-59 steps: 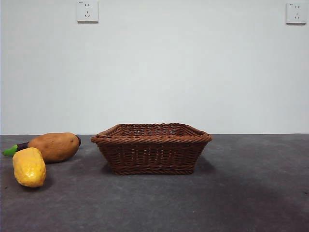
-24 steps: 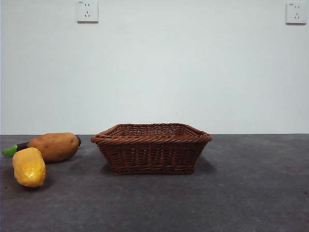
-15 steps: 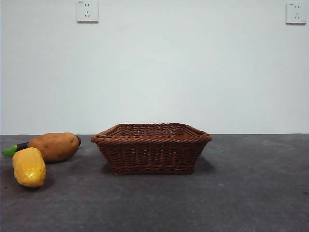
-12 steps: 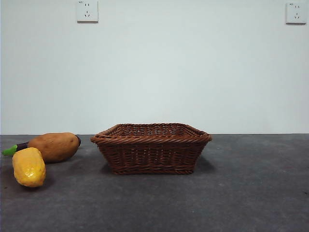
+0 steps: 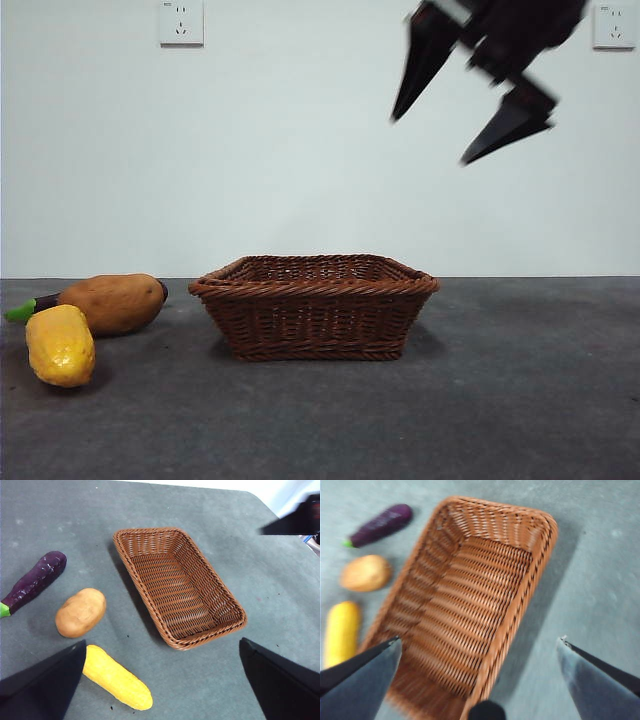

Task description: Help me put the vegetables on the table into the basket

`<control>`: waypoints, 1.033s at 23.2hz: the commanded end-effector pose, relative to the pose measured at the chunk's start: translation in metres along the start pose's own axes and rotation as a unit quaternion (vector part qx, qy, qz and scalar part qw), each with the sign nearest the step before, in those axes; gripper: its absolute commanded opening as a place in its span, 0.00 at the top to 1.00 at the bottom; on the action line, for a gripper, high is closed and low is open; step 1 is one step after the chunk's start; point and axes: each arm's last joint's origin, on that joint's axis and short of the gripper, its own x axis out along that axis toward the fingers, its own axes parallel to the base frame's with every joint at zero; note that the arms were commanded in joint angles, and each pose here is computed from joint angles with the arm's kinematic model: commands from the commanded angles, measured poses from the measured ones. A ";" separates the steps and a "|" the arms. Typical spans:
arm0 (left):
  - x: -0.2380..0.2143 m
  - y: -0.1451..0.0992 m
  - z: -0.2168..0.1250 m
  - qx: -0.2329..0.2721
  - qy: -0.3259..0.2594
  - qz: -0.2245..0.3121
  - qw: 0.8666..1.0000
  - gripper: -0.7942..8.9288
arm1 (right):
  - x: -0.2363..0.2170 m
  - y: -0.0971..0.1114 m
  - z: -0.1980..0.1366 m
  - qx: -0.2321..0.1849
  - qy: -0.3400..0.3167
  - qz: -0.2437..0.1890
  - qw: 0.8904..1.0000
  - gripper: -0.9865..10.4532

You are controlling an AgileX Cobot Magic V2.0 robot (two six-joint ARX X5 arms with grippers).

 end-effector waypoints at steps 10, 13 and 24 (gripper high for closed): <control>0.001 0.000 0.000 -0.002 0.002 -0.003 1.000 0.24 | 0.133 -0.028 -0.004 0.030 0.103 -0.048 0.993 0.40; 0.001 0.000 0.000 -0.003 0.004 -0.003 1.000 0.24 | 0.149 -0.034 -0.011 0.035 0.114 -0.051 0.992 0.51; 0.006 0.004 -0.001 -0.015 0.023 0.000 1.000 0.24 | 0.159 -0.031 -0.019 0.053 0.141 -0.053 0.987 0.92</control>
